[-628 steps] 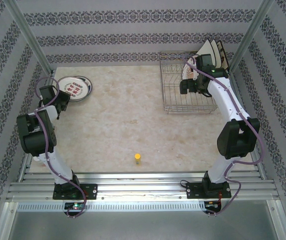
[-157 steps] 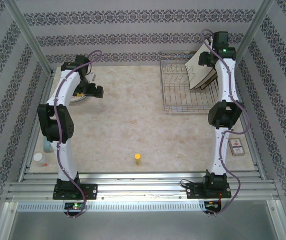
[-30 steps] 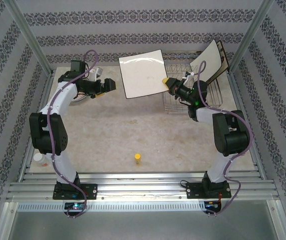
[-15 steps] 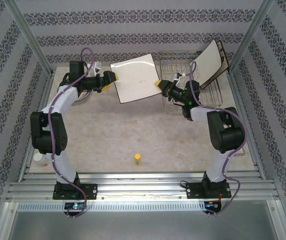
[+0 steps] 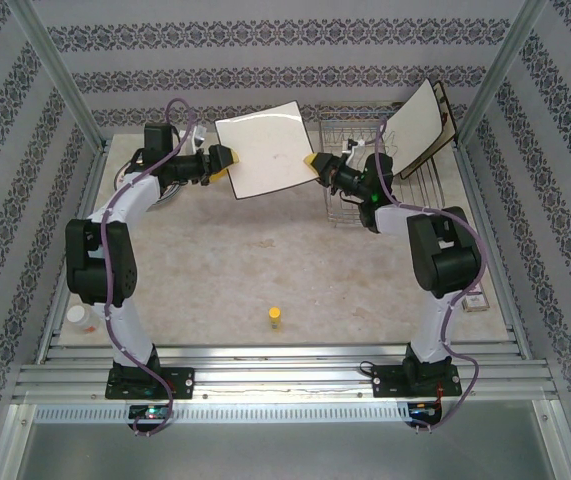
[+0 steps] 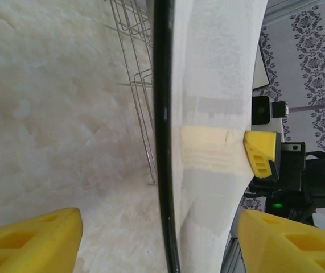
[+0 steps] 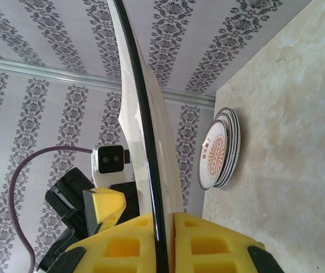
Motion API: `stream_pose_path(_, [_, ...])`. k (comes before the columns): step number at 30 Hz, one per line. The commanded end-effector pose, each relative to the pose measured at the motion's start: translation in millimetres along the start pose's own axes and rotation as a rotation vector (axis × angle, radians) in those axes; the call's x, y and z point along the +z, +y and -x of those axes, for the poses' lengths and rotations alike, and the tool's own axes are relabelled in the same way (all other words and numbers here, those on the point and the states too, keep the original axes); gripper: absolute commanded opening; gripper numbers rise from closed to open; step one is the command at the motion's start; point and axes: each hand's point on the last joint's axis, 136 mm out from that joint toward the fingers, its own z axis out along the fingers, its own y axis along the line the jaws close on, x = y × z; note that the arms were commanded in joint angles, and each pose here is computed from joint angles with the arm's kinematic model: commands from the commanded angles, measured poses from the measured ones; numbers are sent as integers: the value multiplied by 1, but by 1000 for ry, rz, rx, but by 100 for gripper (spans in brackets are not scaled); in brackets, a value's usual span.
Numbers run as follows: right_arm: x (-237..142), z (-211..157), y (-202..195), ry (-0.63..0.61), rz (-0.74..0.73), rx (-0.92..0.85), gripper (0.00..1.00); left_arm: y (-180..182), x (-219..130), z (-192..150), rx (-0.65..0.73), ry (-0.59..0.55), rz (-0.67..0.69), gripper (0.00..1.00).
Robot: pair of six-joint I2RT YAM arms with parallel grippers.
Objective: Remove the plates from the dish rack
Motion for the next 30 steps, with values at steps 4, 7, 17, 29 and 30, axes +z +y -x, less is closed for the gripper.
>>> stream_pose_path(4, [11, -2, 66, 24, 181, -134, 0, -4, 11, 0, 27, 14, -42, 49])
stream_pose_path(7, [13, -2, 68, 31, 182, -134, 0, -4, 11, 1, 26, 15, -43, 32])
stream_pose_path(17, [18, -3, 62, 51, 175, -121, 4, -7, 14, 5, 16, 9, -68, 0])
stream_pose_path(29, [11, 9, 52, 27, 34, -151, 98, -12, 11, 22, -5, -120, -111, 0])
stream_pose_path(30, [10, 9, 48, 28, 4, -156, 98, -12, 10, 23, -9, -128, -113, 0])
